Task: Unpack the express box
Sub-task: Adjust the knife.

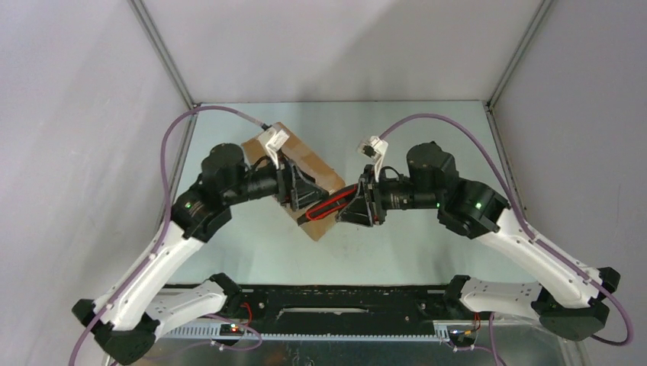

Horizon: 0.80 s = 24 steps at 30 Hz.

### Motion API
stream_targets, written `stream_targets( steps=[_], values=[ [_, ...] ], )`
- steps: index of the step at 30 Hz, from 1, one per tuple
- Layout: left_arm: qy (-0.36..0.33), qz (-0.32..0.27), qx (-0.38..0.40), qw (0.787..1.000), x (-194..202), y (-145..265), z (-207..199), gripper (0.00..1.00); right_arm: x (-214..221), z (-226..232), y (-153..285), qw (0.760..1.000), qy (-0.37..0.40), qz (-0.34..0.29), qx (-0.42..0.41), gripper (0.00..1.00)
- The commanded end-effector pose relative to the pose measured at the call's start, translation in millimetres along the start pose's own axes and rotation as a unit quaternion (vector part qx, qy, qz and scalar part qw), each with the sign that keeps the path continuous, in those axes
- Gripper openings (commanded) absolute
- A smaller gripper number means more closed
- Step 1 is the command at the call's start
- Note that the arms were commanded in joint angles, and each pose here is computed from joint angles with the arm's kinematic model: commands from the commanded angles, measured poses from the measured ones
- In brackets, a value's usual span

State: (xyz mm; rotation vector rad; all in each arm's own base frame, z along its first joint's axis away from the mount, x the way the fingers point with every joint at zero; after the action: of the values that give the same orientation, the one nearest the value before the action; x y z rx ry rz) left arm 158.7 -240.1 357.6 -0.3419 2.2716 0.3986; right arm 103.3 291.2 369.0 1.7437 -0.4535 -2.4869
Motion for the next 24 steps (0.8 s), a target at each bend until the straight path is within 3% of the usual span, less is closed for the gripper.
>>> stream_targets(
  steps=[1, 8, 17, 24],
  values=[
    [0.042, -0.052, -0.042, 0.997, -33, -5, 20, 0.76, -2, -24, -9, 0.999, -0.013, -0.024, 0.022, 0.0],
    [0.004, -0.026, 0.054, 0.998, -37, 3, -9, 0.89, 4, -34, -5, 0.999, -0.021, -0.023, 0.013, 0.0],
    [-0.041, 0.035, 0.137, 0.989, -3, 20, -33, 0.86, -10, -16, 15, 0.998, -0.006, -0.054, -0.028, 0.0],
    [-0.042, 0.079, 0.116, 0.989, 23, 8, -27, 0.86, -15, -10, 20, 0.997, -0.008, -0.064, -0.04, 0.0]
  ],
)
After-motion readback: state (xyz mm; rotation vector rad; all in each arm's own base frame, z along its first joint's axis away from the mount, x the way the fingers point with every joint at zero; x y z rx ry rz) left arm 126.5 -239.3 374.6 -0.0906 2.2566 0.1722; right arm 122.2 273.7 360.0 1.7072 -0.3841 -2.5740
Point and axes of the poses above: each gripper's point midway between its finger pads, its own y axis back along the fingers, its own z axis along the line the jaws close on, x = y × z, the point moved 2 cm from there along y, back along the fingers, and after that the axes turned 12 degrees about y, right-handed, at the moved point
